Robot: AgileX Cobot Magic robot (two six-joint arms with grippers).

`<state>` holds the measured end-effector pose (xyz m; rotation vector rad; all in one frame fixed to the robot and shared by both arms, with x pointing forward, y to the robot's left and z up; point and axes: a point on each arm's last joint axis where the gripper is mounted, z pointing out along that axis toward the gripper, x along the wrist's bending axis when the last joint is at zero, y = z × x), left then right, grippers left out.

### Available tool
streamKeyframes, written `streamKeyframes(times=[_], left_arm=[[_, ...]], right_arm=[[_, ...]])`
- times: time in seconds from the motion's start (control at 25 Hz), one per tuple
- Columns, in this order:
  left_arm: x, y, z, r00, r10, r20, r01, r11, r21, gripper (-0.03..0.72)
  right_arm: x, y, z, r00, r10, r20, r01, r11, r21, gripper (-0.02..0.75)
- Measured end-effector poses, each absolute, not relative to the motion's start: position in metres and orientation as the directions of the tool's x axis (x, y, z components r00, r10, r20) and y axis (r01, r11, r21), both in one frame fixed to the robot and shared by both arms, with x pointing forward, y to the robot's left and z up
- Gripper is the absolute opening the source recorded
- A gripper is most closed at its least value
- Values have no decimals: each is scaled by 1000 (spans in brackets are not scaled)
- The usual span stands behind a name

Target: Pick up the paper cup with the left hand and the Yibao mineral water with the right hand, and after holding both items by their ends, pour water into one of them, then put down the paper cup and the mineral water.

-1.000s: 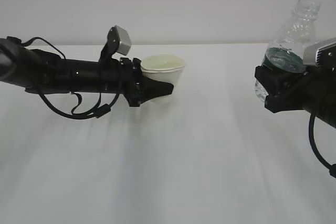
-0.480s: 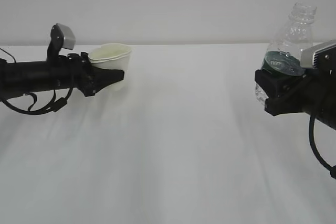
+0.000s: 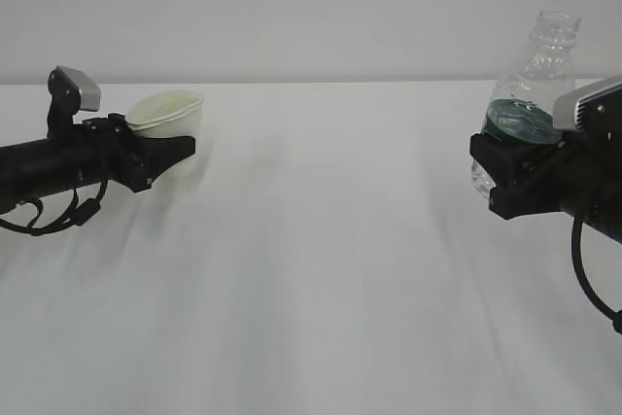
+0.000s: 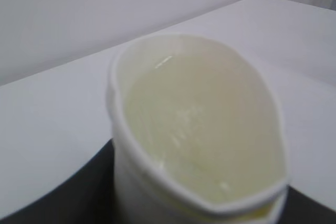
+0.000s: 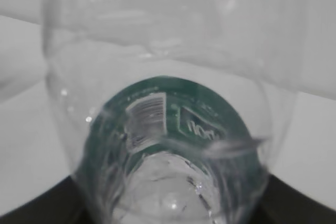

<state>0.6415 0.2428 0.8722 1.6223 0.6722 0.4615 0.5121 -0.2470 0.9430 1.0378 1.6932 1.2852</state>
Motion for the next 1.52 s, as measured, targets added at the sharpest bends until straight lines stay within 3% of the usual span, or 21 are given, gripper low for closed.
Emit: streamKeyframes(times=[0.48, 0.76, 1.24, 1.52], left_arm=[[635, 248, 862, 690, 718, -97, 186, -46, 981, 422], [633, 250, 831, 655, 741, -149, 254, -30, 967, 429], [632, 250, 826, 667, 738, -100, 204, -53, 978, 433], [632, 249, 825, 672, 734, -97, 207, -60, 976, 531]], right_arm=[[512, -246, 942, -393, 914, -99, 161, 175, 971, 399], [512, -246, 942, -394, 914, -100, 167, 178, 970, 398], [512, -246, 941, -395, 913, -101, 168, 180, 969, 398], [511, -246, 941, -395, 913, -101, 168, 180, 969, 398]])
